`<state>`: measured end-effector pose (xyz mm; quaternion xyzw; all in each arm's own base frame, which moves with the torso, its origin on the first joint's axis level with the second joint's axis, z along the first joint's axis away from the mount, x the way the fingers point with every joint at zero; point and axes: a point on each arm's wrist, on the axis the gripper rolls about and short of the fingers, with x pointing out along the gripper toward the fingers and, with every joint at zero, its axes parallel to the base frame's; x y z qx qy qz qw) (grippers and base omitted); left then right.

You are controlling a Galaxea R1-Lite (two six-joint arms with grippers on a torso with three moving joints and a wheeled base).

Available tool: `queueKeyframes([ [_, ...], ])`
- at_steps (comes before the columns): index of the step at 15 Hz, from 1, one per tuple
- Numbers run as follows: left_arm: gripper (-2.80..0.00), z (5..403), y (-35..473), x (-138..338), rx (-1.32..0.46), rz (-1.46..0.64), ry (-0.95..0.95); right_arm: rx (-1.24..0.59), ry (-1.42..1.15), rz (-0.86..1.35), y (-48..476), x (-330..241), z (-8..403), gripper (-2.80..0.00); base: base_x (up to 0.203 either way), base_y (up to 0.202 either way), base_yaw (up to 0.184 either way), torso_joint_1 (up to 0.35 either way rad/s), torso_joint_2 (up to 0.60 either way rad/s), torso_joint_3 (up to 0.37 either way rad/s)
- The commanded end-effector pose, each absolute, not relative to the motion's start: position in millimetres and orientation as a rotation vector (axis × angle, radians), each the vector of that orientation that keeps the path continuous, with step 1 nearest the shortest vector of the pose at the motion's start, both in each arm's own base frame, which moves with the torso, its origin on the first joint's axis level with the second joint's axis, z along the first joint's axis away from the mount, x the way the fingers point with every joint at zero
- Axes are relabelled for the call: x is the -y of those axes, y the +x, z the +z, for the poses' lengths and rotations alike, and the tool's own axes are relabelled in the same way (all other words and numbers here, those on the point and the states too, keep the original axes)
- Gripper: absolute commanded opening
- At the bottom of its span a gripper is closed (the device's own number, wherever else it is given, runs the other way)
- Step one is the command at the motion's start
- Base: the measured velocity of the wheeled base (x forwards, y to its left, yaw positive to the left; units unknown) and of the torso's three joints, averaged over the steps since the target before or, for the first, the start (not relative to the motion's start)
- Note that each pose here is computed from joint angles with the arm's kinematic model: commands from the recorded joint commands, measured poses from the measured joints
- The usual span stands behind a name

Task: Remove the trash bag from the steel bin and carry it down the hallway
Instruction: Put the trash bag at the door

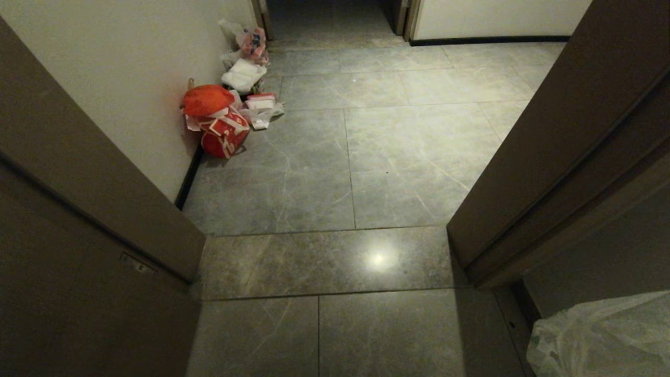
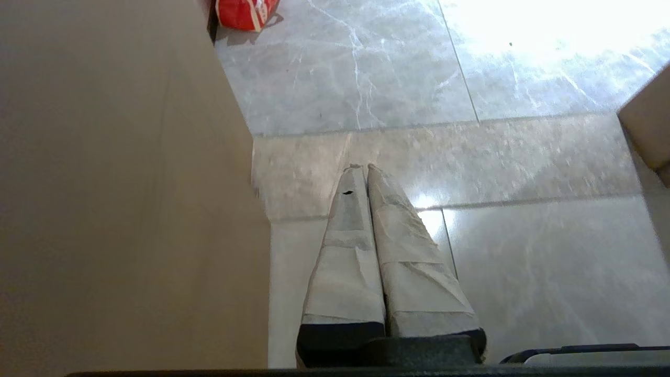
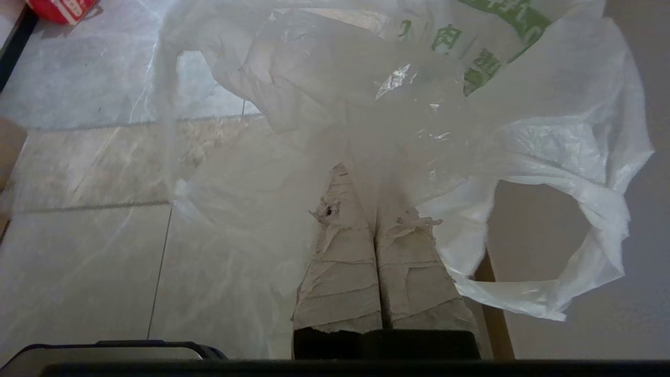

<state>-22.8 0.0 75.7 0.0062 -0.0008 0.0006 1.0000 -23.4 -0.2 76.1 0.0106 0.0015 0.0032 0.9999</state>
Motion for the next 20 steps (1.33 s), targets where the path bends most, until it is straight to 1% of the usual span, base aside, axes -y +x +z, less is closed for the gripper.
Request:
queueKeyframes([
  [1, -2.80, 75.6, -22.8, 0.0, 0.002, 0.002, 0.012, -0.005, 0.021, 0.008, -23.3, 0.2, 76.1, -2.80, 0.197, 0.000, -0.002, 0.002, 0.00, 0.007],
  [20, -2.80, 75.8, -22.9, 0.0, 0.002, 0.002, 0.011, -0.005, 0.021, 0.008, -23.3, 0.2, 76.1, -2.80, 0.193, 0.000, 0.001, 0.003, 0.00, 0.002],
])
